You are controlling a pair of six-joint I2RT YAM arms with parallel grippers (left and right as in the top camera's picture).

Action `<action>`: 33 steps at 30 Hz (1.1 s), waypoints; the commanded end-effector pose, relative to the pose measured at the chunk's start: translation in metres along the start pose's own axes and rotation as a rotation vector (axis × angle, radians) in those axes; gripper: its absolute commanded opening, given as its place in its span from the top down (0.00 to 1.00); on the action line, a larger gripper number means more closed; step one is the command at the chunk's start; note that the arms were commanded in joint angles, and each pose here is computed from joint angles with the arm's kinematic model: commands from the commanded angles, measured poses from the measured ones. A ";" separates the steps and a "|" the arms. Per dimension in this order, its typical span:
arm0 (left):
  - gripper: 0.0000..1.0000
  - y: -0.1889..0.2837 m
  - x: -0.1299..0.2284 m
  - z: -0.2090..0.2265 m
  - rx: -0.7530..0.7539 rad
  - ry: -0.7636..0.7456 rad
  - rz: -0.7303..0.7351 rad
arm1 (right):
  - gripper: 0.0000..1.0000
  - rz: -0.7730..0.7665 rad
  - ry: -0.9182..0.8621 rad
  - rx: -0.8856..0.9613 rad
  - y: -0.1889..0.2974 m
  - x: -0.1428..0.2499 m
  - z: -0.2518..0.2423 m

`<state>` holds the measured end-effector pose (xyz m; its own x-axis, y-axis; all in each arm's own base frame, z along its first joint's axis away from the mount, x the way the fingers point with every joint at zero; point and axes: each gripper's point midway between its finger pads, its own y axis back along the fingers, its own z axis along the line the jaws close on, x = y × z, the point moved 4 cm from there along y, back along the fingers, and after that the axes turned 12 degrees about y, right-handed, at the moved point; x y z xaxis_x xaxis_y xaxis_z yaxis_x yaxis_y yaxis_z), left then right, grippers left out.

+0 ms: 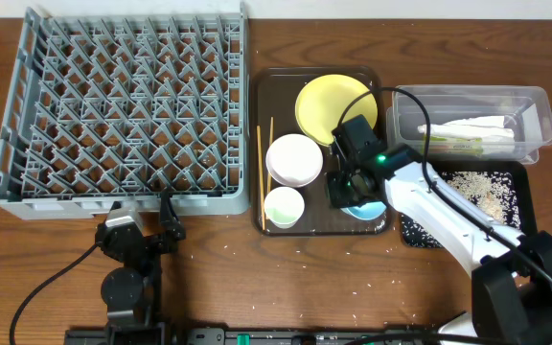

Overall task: Sort waste into correct bins and load items into the dishwasher
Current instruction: 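Return the empty blue bowl to the brown tray and release, then reach the right gripper toward the cream cup and pink bowl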

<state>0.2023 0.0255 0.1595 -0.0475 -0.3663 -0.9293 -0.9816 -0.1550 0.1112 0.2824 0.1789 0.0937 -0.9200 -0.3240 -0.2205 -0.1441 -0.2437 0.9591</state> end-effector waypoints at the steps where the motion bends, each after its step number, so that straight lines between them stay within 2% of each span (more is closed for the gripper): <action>1: 0.12 -0.002 0.015 0.007 -0.023 -0.020 0.038 | 0.95 0.015 -0.004 -0.031 -0.004 -0.005 0.007; 4: 0.12 -0.002 0.015 0.007 -0.023 -0.020 0.038 | 0.93 0.033 -0.005 -0.047 -0.007 -0.003 0.009; 5: 0.12 -0.002 0.015 0.007 -0.023 -0.020 0.038 | 0.90 0.034 -0.003 -0.050 -0.008 -0.003 0.010; 9: 0.12 -0.002 0.015 0.007 -0.023 -0.020 0.038 | 0.62 0.037 0.009 -0.077 -0.007 -0.003 0.013; 13: 0.12 -0.002 0.015 0.007 -0.023 -0.020 0.038 | 0.48 0.041 0.017 -0.096 0.000 -0.006 0.016; 18: 0.12 -0.002 0.015 0.007 -0.023 -0.020 0.038 | 0.44 0.021 0.057 -0.096 0.038 -0.030 0.019; 24: 0.12 -0.002 0.015 0.007 -0.023 -0.020 0.038 | 0.44 -0.079 0.095 -0.132 0.079 -0.062 0.034; 28: 0.12 -0.002 0.015 0.007 -0.023 -0.020 0.038 | 0.46 -0.130 0.105 -0.154 0.082 -0.073 0.043; 33: 0.12 -0.002 0.015 0.007 -0.023 -0.020 0.038 | 0.48 -0.075 0.088 -0.162 0.062 -0.069 0.057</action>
<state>0.2023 0.0255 0.1596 -0.0471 -0.3662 -0.9293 -0.9817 -0.1550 0.1109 0.3217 0.2213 0.1917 -0.8599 -0.3638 -0.3580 -0.1975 -0.4096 0.8906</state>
